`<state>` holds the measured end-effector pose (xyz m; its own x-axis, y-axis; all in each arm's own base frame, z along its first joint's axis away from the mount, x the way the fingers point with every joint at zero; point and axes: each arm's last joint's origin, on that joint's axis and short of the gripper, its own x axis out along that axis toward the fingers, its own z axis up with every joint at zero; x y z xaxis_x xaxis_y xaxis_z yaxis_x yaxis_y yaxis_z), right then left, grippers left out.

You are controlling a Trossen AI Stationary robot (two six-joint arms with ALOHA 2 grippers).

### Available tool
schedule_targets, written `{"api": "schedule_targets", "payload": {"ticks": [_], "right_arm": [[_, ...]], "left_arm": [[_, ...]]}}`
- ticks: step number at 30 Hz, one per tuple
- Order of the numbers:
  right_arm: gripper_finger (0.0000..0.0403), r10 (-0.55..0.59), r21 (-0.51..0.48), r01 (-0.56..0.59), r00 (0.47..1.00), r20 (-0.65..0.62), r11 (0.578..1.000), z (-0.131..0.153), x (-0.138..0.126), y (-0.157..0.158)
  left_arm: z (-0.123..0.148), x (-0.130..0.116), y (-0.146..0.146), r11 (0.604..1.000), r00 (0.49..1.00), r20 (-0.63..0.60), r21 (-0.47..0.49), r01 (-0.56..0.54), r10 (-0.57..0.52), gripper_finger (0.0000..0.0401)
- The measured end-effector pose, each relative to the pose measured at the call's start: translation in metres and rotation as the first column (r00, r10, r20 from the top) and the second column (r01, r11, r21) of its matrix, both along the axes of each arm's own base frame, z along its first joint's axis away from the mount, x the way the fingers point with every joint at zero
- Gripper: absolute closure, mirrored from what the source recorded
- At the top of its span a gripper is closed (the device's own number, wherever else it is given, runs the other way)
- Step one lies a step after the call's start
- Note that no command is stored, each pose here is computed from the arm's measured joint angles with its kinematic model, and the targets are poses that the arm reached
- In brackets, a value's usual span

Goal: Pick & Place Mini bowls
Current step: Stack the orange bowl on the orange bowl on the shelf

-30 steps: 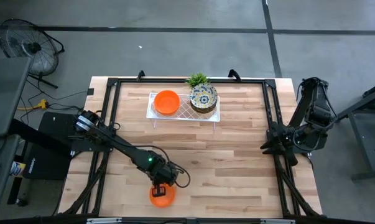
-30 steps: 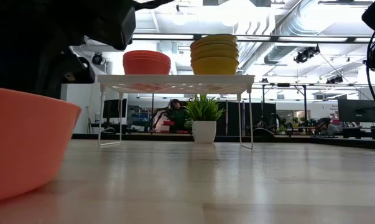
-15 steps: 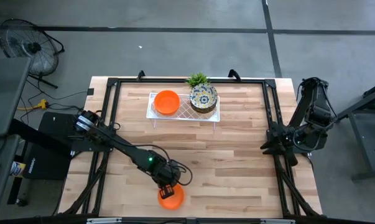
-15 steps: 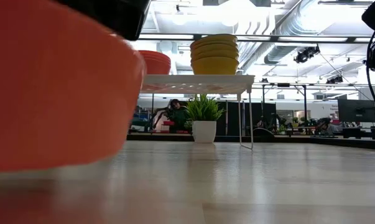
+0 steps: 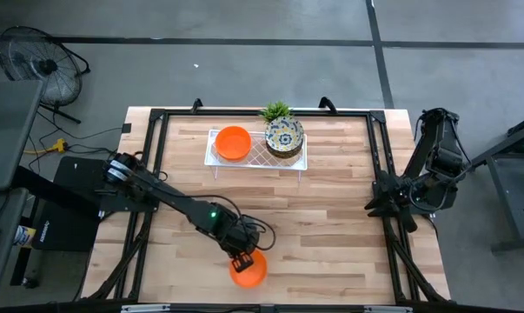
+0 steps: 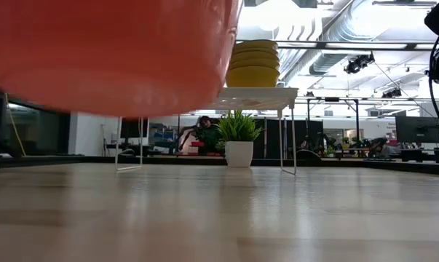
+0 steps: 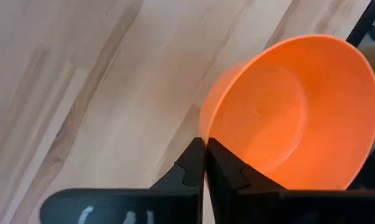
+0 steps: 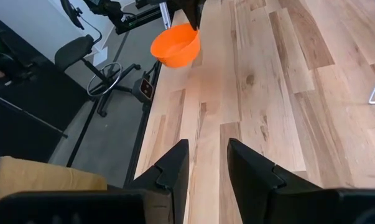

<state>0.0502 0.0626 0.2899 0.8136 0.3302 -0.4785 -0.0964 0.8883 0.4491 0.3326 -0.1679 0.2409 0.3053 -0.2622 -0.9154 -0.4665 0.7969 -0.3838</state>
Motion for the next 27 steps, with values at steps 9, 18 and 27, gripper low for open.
{"api": "schedule_targets", "payload": {"ticks": [9, 18, 27], "right_arm": [[0.0305, 0.017, -0.001, -0.017, 1.0, -0.015, 1.0, -0.001, -0.001, 0.0], [0.0305, 0.016, 0.001, -0.015, 1.0, -0.018, 1.0, -0.001, -0.001, 0.0], [0.0305, 0.015, 0.003, -0.015, 1.0, -0.019, 1.0, -0.001, -0.001, 0.0]], "left_arm": [[0.056, -0.001, 0.015, 0.999, 0.999, 0.001, 0.032, -0.037, 0.037, 0.0401], [0.129, -0.019, 0.055, 0.979, 0.99, 0.056, 0.151, -0.138, 0.131, 0.0401], [0.193, -0.036, 0.123, 0.958, 0.98, 0.123, 0.223, -0.179, 0.155, 0.0401]]}}
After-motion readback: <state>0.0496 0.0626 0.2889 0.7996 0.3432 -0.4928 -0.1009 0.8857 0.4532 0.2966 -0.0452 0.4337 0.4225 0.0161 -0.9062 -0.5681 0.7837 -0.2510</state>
